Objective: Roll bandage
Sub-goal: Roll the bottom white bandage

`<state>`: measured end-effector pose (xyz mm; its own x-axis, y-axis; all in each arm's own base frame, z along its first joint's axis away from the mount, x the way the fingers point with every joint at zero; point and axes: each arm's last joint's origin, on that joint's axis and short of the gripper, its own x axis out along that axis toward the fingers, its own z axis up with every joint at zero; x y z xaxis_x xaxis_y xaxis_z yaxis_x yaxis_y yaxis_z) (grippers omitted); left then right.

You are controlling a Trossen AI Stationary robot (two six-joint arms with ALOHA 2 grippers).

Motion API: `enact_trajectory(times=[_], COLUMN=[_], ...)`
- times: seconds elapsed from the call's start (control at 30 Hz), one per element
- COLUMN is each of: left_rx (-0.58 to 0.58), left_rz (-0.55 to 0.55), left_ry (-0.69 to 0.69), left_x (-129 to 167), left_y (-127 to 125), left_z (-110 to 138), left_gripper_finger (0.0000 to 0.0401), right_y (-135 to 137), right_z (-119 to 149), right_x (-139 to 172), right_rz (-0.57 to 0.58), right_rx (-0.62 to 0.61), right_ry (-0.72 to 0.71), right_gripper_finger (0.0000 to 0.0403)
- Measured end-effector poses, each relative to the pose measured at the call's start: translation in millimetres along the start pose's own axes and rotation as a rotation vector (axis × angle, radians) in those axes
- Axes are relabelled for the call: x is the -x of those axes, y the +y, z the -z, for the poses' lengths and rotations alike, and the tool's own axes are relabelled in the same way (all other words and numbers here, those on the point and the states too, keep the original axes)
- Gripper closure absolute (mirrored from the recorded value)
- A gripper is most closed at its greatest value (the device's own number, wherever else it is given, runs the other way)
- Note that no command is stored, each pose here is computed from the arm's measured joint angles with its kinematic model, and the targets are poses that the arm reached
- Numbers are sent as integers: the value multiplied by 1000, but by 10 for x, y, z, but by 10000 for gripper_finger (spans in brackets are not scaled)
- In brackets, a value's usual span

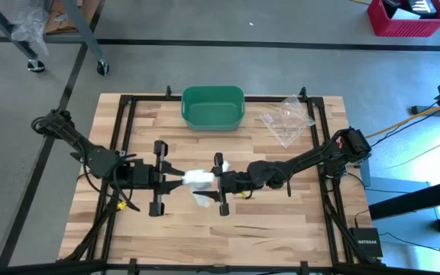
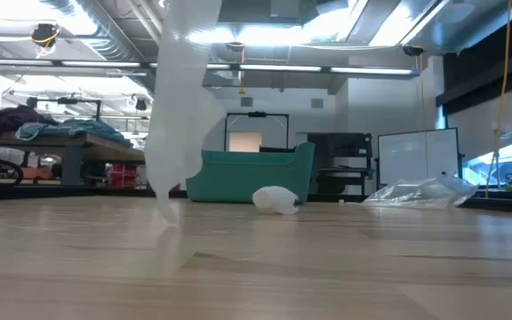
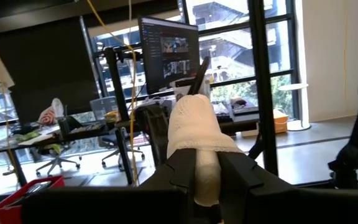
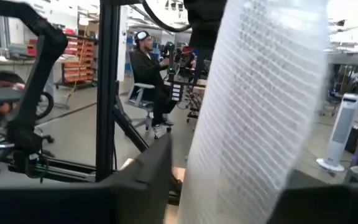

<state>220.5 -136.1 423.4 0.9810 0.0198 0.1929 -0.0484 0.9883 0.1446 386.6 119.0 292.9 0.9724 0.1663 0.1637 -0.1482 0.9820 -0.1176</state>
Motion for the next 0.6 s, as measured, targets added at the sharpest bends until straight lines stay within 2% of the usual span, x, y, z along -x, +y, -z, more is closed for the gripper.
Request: enact_trajectory(times=[0.2, 0.23, 0.43, 0.6], left_rx=[26, 34, 71, 23], left_rz=[45, 52, 79, 124], left_ry=[-5, -6, -29, -143], left_x=[65, 77, 167, 176], left_y=[-95, -110, -112, -69], left_z=[-26, -31, -134, -337], left_gripper_finger=[368, 368, 368, 368], right_y=[-1, -1, 40, 105], right_z=[3, 8, 87, 175], right_x=[4, 8, 28, 55], right_rz=[1, -2, -29, -34], right_rx=[64, 77, 40, 45], right_ry=[12, 29, 135, 236], right_gripper_finger=[381, 391, 385, 394])
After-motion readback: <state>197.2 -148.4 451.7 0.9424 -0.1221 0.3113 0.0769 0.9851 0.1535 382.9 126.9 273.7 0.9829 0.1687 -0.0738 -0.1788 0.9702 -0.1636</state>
